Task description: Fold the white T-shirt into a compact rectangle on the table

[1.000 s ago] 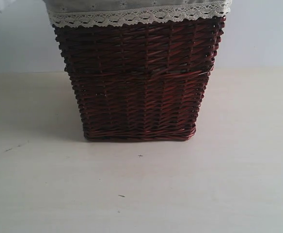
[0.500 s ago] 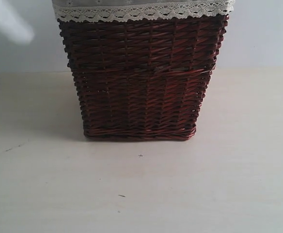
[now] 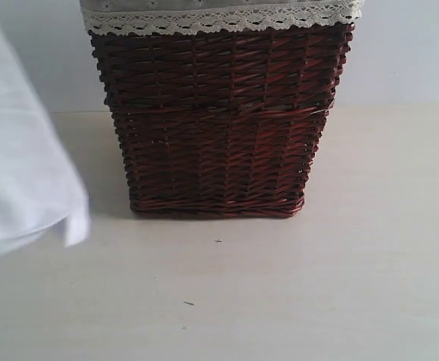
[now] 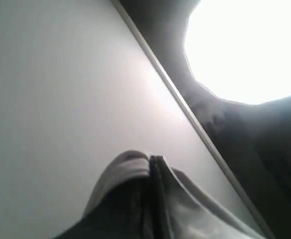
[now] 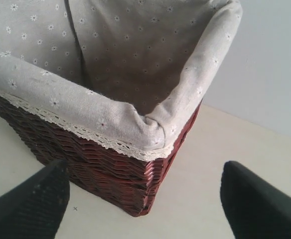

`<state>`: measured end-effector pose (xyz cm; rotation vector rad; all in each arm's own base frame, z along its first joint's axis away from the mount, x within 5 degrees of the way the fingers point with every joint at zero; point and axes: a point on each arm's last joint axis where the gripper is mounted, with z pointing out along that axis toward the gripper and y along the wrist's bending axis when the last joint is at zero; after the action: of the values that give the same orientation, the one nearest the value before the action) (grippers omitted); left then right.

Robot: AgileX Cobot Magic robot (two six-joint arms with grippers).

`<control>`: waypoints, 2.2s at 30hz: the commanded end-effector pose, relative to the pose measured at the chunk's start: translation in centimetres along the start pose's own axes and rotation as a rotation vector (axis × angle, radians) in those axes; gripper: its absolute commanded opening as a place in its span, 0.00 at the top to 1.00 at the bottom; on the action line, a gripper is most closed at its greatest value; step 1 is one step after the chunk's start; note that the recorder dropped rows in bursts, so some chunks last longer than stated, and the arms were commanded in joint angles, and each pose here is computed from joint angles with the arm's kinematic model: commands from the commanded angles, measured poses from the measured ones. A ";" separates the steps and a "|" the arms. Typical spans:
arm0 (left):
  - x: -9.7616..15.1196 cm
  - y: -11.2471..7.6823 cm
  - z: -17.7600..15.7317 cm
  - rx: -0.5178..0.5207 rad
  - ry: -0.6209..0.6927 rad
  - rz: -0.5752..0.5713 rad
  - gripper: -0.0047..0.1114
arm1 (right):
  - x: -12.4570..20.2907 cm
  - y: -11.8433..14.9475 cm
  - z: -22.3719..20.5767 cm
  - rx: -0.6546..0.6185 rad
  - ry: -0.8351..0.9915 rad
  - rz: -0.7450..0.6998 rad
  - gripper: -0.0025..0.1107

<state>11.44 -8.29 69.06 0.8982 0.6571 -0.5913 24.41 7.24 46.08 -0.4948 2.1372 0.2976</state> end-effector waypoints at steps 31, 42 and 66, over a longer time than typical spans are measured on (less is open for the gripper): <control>15.5 1.7 -1.5 0.095 0.402 -0.497 0.96 | 0.1 1.2 -5.6 0.039 -0.123 -0.026 0.29; 22.9 -1.6 -4.0 0.099 0.534 -0.758 0.96 | 0.3 1.4 -6.1 0.030 -0.115 -0.026 0.29; 28.5 -15.1 -0.2 0.460 0.595 -0.905 0.89 | 0.6 1.8 -7.6 0.036 -0.141 -0.038 0.29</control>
<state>19.08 -20.89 40.71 1.2599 1.5126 -1.3393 18.05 5.75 49.78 -0.4738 1.9962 0.2675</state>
